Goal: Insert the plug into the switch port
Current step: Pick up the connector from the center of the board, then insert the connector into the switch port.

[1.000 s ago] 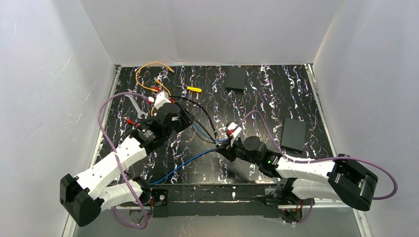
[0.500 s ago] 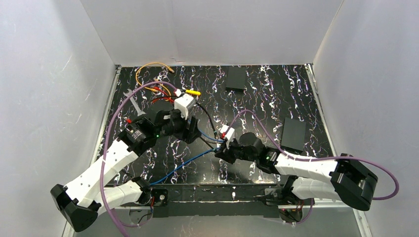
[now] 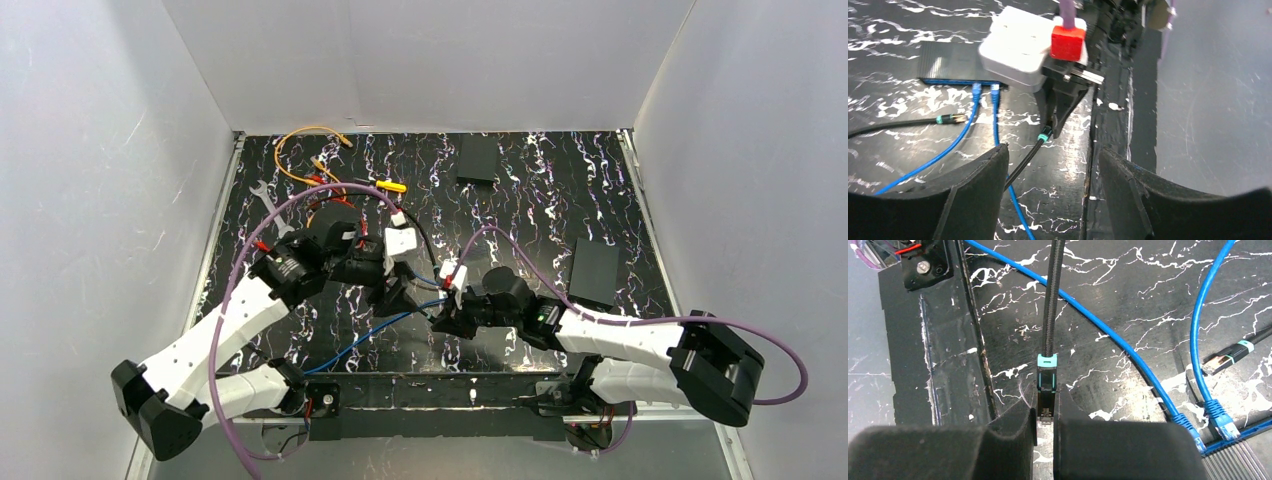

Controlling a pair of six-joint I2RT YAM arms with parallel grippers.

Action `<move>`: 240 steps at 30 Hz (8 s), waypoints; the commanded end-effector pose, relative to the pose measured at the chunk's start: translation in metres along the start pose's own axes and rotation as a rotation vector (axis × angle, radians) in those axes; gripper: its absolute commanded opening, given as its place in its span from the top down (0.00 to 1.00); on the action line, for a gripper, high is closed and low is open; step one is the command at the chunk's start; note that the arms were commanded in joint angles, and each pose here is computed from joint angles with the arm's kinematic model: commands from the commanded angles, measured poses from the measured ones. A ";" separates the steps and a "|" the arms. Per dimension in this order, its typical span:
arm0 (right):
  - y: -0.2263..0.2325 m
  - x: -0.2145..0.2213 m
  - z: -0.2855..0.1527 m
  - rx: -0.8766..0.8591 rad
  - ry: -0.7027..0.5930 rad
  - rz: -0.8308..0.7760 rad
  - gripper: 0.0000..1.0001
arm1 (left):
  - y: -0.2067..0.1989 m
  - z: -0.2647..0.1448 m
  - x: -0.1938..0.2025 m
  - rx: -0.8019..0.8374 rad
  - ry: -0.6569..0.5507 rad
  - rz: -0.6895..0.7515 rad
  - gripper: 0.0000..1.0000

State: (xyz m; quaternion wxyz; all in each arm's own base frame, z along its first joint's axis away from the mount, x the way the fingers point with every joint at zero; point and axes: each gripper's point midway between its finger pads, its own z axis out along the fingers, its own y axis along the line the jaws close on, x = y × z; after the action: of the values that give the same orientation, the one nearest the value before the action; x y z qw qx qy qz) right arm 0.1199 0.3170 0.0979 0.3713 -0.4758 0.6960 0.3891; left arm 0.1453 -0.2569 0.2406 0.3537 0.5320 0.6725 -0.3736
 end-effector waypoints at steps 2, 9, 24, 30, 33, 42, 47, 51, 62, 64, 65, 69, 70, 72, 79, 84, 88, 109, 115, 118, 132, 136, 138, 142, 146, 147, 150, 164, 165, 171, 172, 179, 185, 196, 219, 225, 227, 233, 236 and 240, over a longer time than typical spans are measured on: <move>0.011 -0.033 -0.008 -0.047 -0.110 -0.061 0.99 | -0.026 0.019 0.018 0.206 -0.011 0.100 0.35; 0.017 -0.035 -0.009 -0.083 -0.121 -0.072 0.99 | -0.027 0.036 0.047 0.223 0.030 0.171 0.38; 0.029 -0.035 -0.006 -0.159 -0.121 -0.081 0.99 | -0.015 0.058 0.069 0.177 0.102 0.187 0.42; 0.029 -0.038 -0.009 -0.149 -0.142 -0.087 0.99 | -0.016 0.064 0.081 0.192 0.154 0.165 0.47; 0.029 -0.040 -0.011 -0.148 -0.155 -0.089 0.99 | -0.018 0.066 0.083 0.205 0.162 0.154 0.52; 0.030 -0.044 -0.015 -0.140 -0.180 -0.096 0.99 | -0.025 0.070 0.083 0.250 0.171 0.125 0.71; 0.028 -0.045 -0.016 -0.128 -0.188 -0.095 0.99 | -0.027 0.070 0.086 0.276 0.197 0.108 0.86; 0.023 -0.047 -0.019 -0.092 -0.201 -0.091 0.95 | -0.027 0.068 0.087 0.277 0.226 0.097 1.00; 0.010 -0.051 -0.027 0.001 -0.227 -0.074 0.45 | 0.001 0.065 0.073 0.074 0.149 0.163 1.00; 0.006 -0.050 -0.027 0.025 -0.228 -0.066 0.38 | 0.002 0.062 0.069 0.053 0.122 0.179 1.00; 0.005 -0.051 -0.028 0.032 -0.234 -0.065 0.37 | 0.002 0.061 0.067 0.046 0.109 0.183 1.00; 0.004 -0.053 -0.032 0.045 -0.257 -0.066 0.37 | 0.001 0.059 0.060 0.040 0.075 0.193 1.00; 0.005 -0.054 -0.033 0.043 -0.260 -0.068 0.37 | 0.000 0.059 0.058 0.037 0.064 0.194 1.00; 0.007 -0.053 -0.033 0.029 -0.260 -0.074 0.38 | -0.001 0.058 0.054 0.038 0.039 0.197 1.00; 0.017 -0.052 -0.032 -0.030 -0.254 -0.090 0.46 | -0.013 0.053 0.039 0.073 -0.056 0.214 1.00; 0.020 -0.055 -0.033 -0.047 -0.267 -0.098 0.54 | -0.020 0.055 0.035 0.113 -0.073 0.207 1.00; 0.021 -0.056 -0.035 -0.051 -0.273 -0.099 0.61 | -0.021 0.057 0.036 0.126 -0.066 0.195 1.00; 0.027 -0.051 -0.033 -0.088 -0.223 -0.125 0.99 | -0.024 0.039 0.039 0.132 0.008 0.269 0.44; 0.028 -0.050 -0.030 -0.101 -0.213 -0.125 0.99 | -0.027 0.030 0.030 0.144 0.012 0.328 0.40; 0.029 -0.049 -0.030 -0.105 -0.210 -0.123 0.99 | -0.030 0.033 0.027 0.182 0.012 0.321 0.40; 0.032 -0.050 -0.030 -0.123 -0.218 -0.120 0.99 | -0.018 0.050 0.041 0.190 0.090 0.340 0.51; 0.032 -0.050 -0.030 -0.122 -0.220 -0.117 0.99 | -0.019 0.054 0.044 0.195 0.104 0.348 0.58; 0.032 -0.050 -0.029 -0.122 -0.219 -0.117 0.99 | -0.020 0.056 0.046 0.200 0.110 0.355 0.62; 0.031 -0.050 -0.029 -0.122 -0.217 -0.114 0.99 | -0.020 0.059 0.049 0.203 0.122 0.362 0.66; 0.031 -0.050 -0.029 -0.121 -0.217 -0.112 0.99 | -0.021 0.061 0.051 0.201 0.129 0.368 0.69; 0.031 -0.050 -0.029 -0.120 -0.217 -0.111 0.99 | -0.020 0.062 0.052 0.201 0.131 0.368 0.69; 0.031 -0.050 -0.029 -0.120 -0.219 -0.110 0.99 | -0.021 0.063 0.055 0.202 0.139 0.368 0.71; 0.016 -0.054 -0.030 -0.025 -0.240 -0.073 0.96 | 0.006 0.070 0.051 0.028 0.151 0.287 1.00; 0.014 -0.054 -0.030 -0.011 -0.243 -0.069 0.91 | 0.013 0.070 0.048 -0.011 0.141 0.287 1.00; -0.016 -0.056 -0.036 0.166 -0.253 -0.021 0.56 | 0.065 0.072 0.036 -0.297 0.104 0.274 1.00; -0.022 -0.055 -0.038 0.203 -0.253 -0.011 0.50 | 0.078 0.070 0.037 -0.359 0.108 0.266 1.00; -0.073 -0.048 -0.056 0.506 -0.240 0.076 0.28 | 0.155 0.035 0.035 -0.698 0.048 0.123 1.00; -0.112 -0.035 -0.072 0.728 -0.185 0.151 0.13 | 0.211 -0.020 0.022 -0.976 -0.060 -0.013 1.00; -0.157 -0.023 -0.096 0.886 -0.187 0.314 0.11 | 0.257 -0.109 0.009 -1.276 -0.190 -0.194 1.00; -0.212 0.002 -0.063 0.740 -0.037 0.597 0.14 | 0.145 0.115 0.076 -0.368 0.042 -0.026 1.00; -0.216 0.015 -0.057 0.686 -0.026 0.658 0.14 | 0.132 0.143 0.093 -0.322 0.077 -0.028 1.00; -0.217 0.018 -0.056 0.667 -0.030 0.670 0.14 | 0.129 0.149 0.098 -0.313 0.087 -0.031 1.00; -0.214 0.028 -0.050 0.614 -0.021 0.694 0.15 | 0.128 0.158 0.110 -0.322 0.114 -0.033 1.00; -0.213 0.034 -0.047 0.597 -0.012 0.706 0.15 | 0.129 0.159 0.112 -0.327 0.121 -0.033 1.00; -0.209 0.041 -0.045 0.579 -0.006 0.716 0.17 | 0.133 0.162 0.112 -0.341 0.124 -0.023 1.00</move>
State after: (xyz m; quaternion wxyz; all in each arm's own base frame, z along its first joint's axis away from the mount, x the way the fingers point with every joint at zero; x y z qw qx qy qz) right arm 0.3018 0.2046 0.0413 0.3302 -0.0759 0.9042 0.2601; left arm 0.2634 -0.3236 0.0482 0.3810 0.4790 0.7569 -0.2291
